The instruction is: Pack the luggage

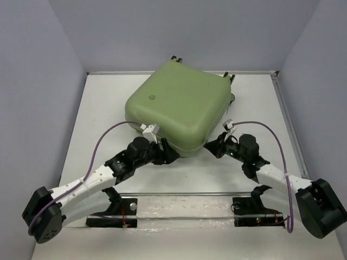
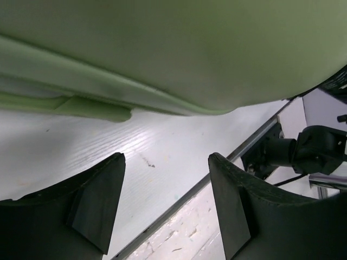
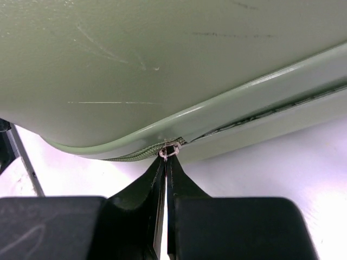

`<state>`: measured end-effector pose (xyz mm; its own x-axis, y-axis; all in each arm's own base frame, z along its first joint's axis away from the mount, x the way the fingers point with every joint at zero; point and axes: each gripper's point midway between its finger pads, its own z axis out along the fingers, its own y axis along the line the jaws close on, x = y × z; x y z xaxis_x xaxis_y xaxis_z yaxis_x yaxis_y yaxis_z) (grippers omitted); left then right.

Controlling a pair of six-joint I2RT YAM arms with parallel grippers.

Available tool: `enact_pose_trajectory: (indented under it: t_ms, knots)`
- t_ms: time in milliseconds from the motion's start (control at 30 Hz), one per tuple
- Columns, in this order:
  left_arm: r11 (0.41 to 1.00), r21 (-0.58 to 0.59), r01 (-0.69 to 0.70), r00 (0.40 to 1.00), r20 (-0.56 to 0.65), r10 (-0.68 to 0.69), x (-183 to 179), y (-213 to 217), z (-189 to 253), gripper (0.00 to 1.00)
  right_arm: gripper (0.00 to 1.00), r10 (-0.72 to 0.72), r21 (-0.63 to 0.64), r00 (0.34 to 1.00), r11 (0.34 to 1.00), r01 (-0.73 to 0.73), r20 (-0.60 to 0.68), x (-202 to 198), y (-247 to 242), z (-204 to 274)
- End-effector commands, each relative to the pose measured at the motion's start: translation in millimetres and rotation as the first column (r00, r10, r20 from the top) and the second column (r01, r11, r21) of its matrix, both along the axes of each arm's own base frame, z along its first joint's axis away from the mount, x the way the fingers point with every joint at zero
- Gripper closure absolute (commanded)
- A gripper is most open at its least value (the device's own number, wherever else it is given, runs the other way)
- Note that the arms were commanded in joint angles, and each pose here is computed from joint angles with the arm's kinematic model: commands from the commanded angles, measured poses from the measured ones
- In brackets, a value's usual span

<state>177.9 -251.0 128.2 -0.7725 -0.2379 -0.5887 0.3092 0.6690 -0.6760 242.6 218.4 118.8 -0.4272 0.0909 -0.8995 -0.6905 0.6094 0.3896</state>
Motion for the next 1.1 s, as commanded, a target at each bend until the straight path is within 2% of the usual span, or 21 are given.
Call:
enact_pose_trajectory:
  t_ms: [0,200,300,367,500,567,667,767,800,833,900,933,967,1000,1033,1067]
  knots:
    - [0.994,-0.108,0.007,0.993,0.117,0.005,25,-27,48,0.27,0.93,-0.016,0.029,0.999,0.999,0.017,-0.043,-18,8,6]
    - [0.991,-0.125,-0.038,0.981,0.186,0.061,56,-44,72,0.28,0.93,0.074,-0.032,0.983,0.996,-0.081,-0.169,-81,31,-7]
    - [0.992,-0.123,-0.037,0.978,0.2,0.061,66,-53,77,0.29,0.93,0.082,-0.07,0.969,0.992,-0.101,-0.231,-105,39,-10]
    - [0.992,-0.125,-0.028,0.979,0.199,0.053,70,-60,76,0.29,0.93,0.137,-0.078,0.955,0.984,-0.163,-0.263,-126,55,-6]
    - [0.989,-0.149,-0.013,0.981,0.19,0.041,70,-70,76,0.3,0.93,0.196,-0.069,0.959,0.974,-0.214,-0.206,-142,100,19]
    - [0.989,-0.147,-0.015,0.981,0.187,0.043,71,-70,75,0.31,0.93,0.178,-0.078,0.967,0.978,-0.195,-0.179,-133,126,28]
    - [0.989,-0.149,-0.011,0.98,0.196,0.04,70,-69,78,0.32,0.93,0.134,-0.007,0.982,0.991,-0.136,-0.129,-122,157,50]
    - [0.99,-0.14,-0.021,0.978,0.203,0.049,69,-64,78,0.34,0.93,-0.025,0.167,0.997,0.985,0.037,-0.076,-90,171,71]
    - [0.991,-0.132,-0.037,0.976,0.208,0.064,70,-60,78,0.34,0.93,-0.053,0.29,0.997,0.955,0.065,-0.051,-85,168,84]
    - [0.992,-0.117,-0.045,0.975,0.212,0.069,69,-55,79,0.33,0.93,-0.079,0.339,0.995,0.936,0.093,-0.057,-81,165,86]
    - [0.992,-0.095,-0.081,0.971,0.218,0.101,73,-42,82,0.29,0.93,-0.104,0.34,0.993,0.933,0.119,-0.061,-77,163,78]
    - [0.991,-0.046,-0.124,0.97,0.207,0.131,75,-29,75,0.22,0.93,-0.108,0.327,0.991,0.936,0.129,-0.084,-78,161,72]
    - [0.988,-0.049,-0.146,0.957,0.246,0.153,78,-17,92,0.18,0.89,-0.107,0.314,0.989,0.94,0.134,-0.102,-80,158,66]
    - [0.985,-0.04,-0.167,0.951,0.258,0.172,81,-8,98,0.15,0.8,-0.091,0.306,0.99,0.944,0.121,-0.11,-84,154,60]
    - [0.976,-0.016,-0.217,0.943,0.254,0.214,89,12,99,0.11,0.69,-0.075,0.312,0.99,0.944,0.109,-0.119,-89,148,62]
    - [0.971,-0.034,-0.237,0.924,0.3,0.236,92,25,123,0.1,0.49,-0.067,0.277,0.987,0.955,0.105,-0.143,-94,140,49]
